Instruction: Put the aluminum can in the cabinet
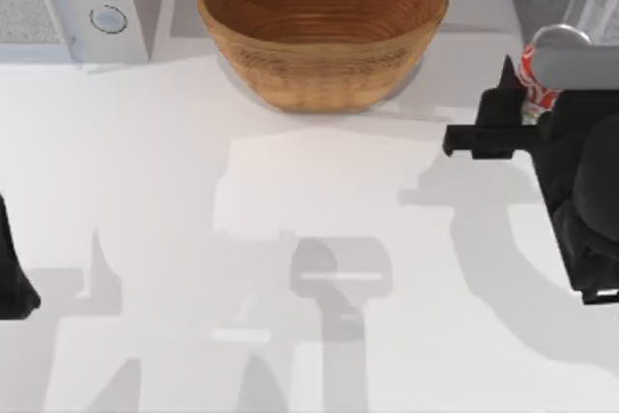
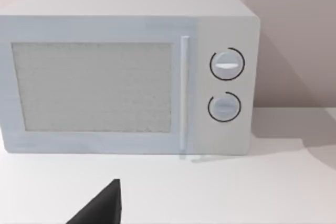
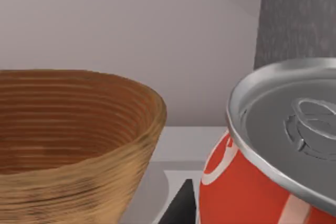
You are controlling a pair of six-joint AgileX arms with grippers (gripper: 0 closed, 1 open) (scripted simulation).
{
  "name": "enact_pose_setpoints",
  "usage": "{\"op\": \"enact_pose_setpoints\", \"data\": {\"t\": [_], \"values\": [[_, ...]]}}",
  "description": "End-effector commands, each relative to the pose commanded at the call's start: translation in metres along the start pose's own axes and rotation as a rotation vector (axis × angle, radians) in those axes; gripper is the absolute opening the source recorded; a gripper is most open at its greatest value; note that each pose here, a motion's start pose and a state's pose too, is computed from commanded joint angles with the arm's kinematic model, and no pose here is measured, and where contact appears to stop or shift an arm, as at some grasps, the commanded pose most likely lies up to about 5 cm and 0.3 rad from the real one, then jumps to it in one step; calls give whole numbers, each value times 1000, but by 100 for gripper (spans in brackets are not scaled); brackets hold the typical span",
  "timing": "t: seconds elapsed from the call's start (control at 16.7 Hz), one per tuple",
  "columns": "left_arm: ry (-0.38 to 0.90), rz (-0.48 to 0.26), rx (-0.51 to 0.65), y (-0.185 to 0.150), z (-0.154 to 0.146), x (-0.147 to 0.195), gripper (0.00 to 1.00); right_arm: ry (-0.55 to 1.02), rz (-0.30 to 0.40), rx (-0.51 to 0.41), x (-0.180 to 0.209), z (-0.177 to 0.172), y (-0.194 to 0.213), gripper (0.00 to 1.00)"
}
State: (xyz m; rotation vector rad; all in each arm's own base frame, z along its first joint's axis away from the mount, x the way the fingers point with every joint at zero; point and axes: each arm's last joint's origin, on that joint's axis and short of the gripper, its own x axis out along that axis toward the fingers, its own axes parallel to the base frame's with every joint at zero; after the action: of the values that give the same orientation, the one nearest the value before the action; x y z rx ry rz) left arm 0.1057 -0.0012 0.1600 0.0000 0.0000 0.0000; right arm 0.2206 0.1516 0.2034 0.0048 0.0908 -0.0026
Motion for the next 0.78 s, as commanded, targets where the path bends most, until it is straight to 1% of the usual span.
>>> {"op": "enact_pose_setpoints", "data": {"t": [0.12,0.24,0.36,0.42,0.6,0.78], "values": [[0,0,0,0,0,0,100,-52,5,31,-12,21,-29,0],[0,0,0,0,0,0,100,-133,11,66,-33,41,-61,0],[0,0,0,0,0,0,100,-219,14,89,-61,51,-92,0],[0,0,0,0,0,0,100,-253,13,91,-74,50,-105,0],[0,0,0,0,0,0,100,-280,4,58,-103,26,-133,0],[0,0,0,0,0,0,100,-194,-3,13,-112,-15,-146,0]]}}
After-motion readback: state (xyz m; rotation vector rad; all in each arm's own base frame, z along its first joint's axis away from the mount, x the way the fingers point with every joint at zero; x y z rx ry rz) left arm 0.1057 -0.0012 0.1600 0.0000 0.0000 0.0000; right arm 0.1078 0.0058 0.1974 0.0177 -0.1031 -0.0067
